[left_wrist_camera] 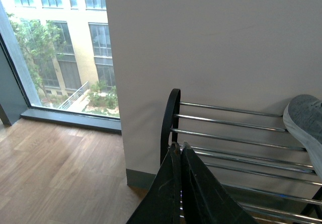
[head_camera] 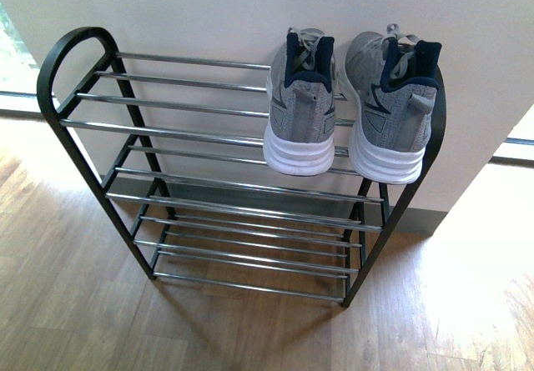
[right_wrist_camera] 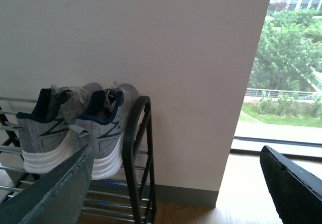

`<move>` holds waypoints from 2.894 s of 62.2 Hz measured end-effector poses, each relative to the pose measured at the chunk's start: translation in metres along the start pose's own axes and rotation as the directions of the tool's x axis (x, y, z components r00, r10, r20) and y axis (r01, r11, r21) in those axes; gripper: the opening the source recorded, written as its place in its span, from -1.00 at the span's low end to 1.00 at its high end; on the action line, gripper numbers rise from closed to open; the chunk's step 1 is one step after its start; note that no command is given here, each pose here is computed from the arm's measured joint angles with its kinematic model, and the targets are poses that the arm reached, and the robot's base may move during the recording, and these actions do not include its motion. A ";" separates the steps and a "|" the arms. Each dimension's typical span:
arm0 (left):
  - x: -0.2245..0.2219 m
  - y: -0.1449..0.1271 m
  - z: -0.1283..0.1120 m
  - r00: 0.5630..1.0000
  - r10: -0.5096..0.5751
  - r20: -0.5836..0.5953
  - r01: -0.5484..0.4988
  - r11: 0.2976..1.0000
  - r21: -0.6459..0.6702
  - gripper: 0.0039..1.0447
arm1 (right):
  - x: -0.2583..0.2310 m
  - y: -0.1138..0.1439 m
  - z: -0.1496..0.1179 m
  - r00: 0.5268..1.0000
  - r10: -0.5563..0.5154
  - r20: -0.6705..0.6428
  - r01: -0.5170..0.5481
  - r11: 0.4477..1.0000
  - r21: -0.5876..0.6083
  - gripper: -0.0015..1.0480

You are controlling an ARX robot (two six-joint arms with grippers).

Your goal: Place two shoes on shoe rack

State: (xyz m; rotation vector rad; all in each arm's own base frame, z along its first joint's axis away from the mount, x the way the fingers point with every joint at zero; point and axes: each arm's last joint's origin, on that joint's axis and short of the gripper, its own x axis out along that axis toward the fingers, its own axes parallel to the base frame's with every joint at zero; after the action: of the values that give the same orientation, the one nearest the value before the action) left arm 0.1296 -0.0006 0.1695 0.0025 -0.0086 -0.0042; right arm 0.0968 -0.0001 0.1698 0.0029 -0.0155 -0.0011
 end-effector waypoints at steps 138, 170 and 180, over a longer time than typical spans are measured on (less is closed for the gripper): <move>-0.032 0.000 -0.002 1.000 0.005 -0.011 -0.005 1.000 0.000 0.83 | 0.000 0.000 0.000 1.000 0.004 0.001 -0.004 1.000 0.000 0.82; -0.032 0.000 -0.002 1.000 0.002 -0.011 -0.002 1.000 0.000 0.83 | 0.000 0.000 0.000 1.000 0.000 -0.001 0.000 1.000 0.000 0.82; -0.032 0.000 -0.002 1.000 0.003 -0.011 -0.003 1.000 0.000 0.83 | 0.000 0.000 0.000 1.000 0.000 -0.001 0.000 1.000 0.000 0.82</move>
State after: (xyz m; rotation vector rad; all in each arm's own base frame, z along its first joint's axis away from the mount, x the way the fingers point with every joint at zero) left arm 0.0978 -0.0002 0.1671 0.0025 0.0021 -0.0015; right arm 0.0967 -0.0001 0.1697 0.0025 -0.0147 -0.0007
